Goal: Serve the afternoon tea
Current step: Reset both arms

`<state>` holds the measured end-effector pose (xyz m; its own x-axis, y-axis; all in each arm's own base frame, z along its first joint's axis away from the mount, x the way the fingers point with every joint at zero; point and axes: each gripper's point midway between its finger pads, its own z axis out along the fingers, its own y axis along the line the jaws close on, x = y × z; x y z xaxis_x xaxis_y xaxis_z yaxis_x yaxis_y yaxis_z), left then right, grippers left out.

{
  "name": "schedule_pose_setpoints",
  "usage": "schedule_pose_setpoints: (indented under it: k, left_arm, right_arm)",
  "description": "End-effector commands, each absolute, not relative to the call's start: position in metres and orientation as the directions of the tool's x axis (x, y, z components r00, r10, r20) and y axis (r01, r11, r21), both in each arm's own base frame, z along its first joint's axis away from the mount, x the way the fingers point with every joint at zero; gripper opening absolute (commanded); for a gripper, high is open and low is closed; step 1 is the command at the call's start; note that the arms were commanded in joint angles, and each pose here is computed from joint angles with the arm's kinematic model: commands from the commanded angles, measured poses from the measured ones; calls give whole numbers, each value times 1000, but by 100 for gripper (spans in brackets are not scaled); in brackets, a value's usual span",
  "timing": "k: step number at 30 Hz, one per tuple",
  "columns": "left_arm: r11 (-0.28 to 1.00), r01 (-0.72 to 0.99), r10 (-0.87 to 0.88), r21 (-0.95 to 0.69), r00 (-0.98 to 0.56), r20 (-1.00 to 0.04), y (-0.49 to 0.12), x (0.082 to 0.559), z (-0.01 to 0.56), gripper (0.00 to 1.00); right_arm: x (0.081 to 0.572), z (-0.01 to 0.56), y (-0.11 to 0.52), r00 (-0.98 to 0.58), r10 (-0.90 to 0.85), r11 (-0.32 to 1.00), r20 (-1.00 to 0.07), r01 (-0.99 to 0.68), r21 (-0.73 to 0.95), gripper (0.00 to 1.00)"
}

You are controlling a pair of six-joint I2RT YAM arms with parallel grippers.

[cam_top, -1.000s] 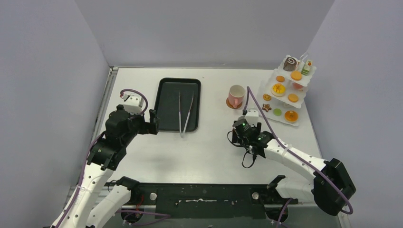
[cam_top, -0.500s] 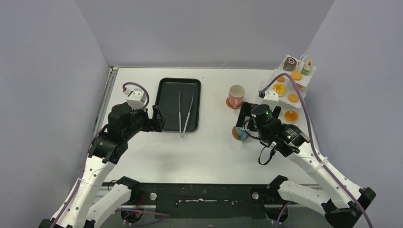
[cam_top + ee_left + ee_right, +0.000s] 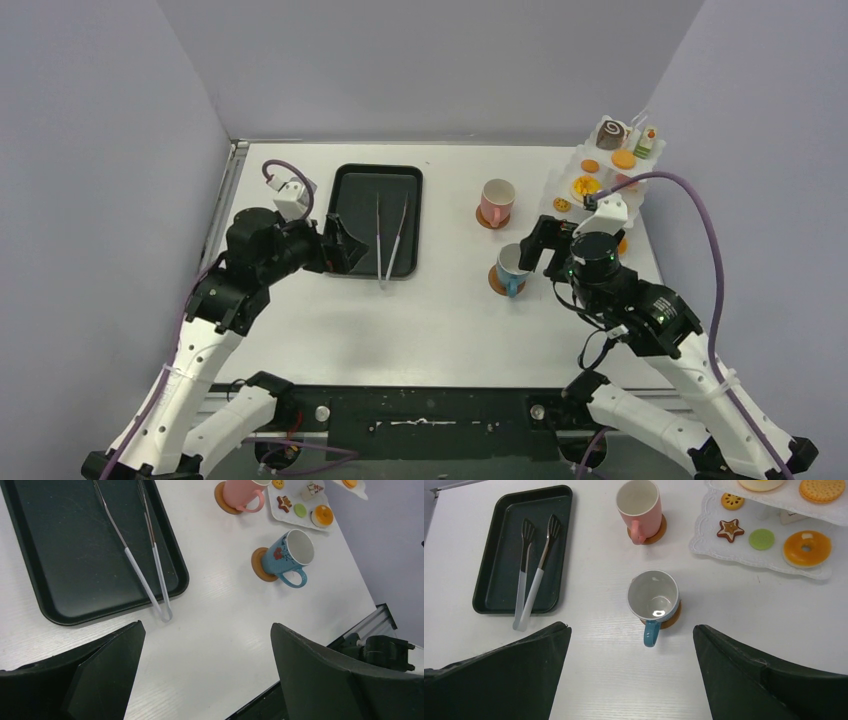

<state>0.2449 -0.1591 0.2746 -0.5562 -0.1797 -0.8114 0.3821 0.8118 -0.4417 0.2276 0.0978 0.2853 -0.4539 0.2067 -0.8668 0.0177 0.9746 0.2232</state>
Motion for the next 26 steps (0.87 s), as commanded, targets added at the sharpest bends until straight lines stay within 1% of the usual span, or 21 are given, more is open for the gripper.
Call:
schedule_pose_setpoints:
  k: [1, 9, 19, 26]
  left_arm:
    - [755, 454, -204, -473, -523, -828, -172, 242, 291, 97]
    - [729, 488, -223, -479, -493, -841, -178, 245, 281, 97]
    - [751, 482, -223, -451, -457, -861, -173, 251, 296, 97]
    - [759, 483, -228, -437, -431, -873, -169, 249, 302, 97]
  right_arm:
    - [226, 285, 100, -436, 224, 968, -872, -2, 250, 100]
    - [223, 267, 101, -481, 221, 970, -848, 17, 243, 100]
    - [223, 283, 101, -440, 242, 962, -865, -4, 272, 100]
    - [222, 277, 101, -443, 266, 956, -856, 5, 294, 100]
